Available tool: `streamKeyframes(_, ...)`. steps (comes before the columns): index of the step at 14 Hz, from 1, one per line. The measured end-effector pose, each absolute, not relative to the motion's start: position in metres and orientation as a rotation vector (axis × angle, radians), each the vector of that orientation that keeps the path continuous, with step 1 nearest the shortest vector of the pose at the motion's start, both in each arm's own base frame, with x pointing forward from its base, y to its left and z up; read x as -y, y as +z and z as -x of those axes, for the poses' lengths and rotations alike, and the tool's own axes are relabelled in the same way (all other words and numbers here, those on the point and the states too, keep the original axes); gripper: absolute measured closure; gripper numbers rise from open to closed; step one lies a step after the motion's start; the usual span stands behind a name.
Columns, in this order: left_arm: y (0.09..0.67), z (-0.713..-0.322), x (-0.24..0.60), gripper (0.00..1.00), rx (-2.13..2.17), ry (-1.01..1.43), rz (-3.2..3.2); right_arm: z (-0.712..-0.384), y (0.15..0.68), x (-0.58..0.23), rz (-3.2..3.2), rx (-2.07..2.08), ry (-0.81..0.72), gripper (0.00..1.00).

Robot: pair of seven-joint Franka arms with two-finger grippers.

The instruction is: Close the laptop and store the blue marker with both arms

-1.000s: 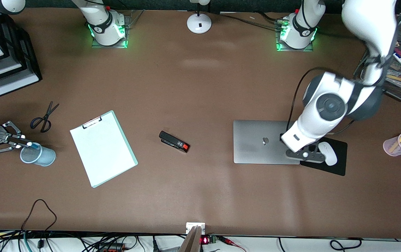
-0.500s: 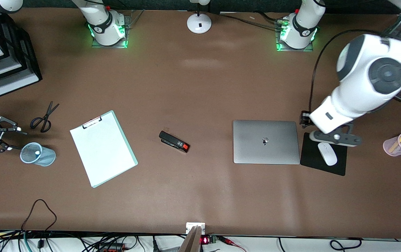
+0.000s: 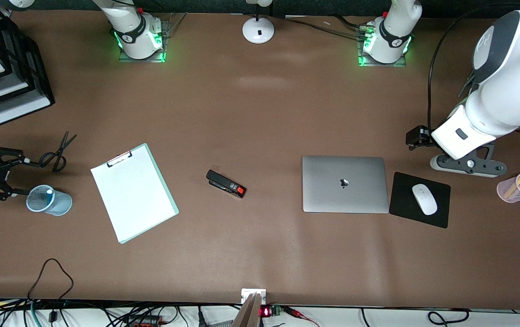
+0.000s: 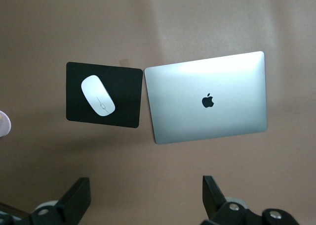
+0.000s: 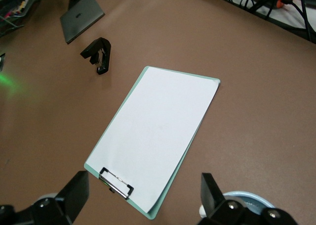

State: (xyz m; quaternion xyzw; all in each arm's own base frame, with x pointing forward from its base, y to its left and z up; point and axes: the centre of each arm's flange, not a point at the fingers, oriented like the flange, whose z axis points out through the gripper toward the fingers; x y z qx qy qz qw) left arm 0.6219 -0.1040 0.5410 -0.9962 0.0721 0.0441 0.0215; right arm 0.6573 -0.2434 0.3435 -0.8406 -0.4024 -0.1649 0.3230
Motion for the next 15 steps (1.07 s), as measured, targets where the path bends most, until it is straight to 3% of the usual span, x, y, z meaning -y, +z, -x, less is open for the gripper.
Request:
streamKeyframes(4,0.535,-0.621,0.059,0.0,-0.259,0.184,3.136,-0.673,0.401,0.177,2.371,0.94,-0.229,0.0)
streamKeyframes(7,0.539,-0.596,0.046,0.0,-0.242,0.122,3.141,-0.681,0.431,0.108,2.497,0.895,-0.073,0.0)
streamKeyframes(11,0.559,-0.553,0.041,0.0,-0.221,-0.029,3.124,-0.681,0.453,0.053,2.665,0.798,0.072,0.0)
streamKeyframes(15,0.555,-0.554,0.036,0.0,-0.204,0.035,3.127,-0.668,0.487,-0.028,2.823,0.656,0.195,0.0)
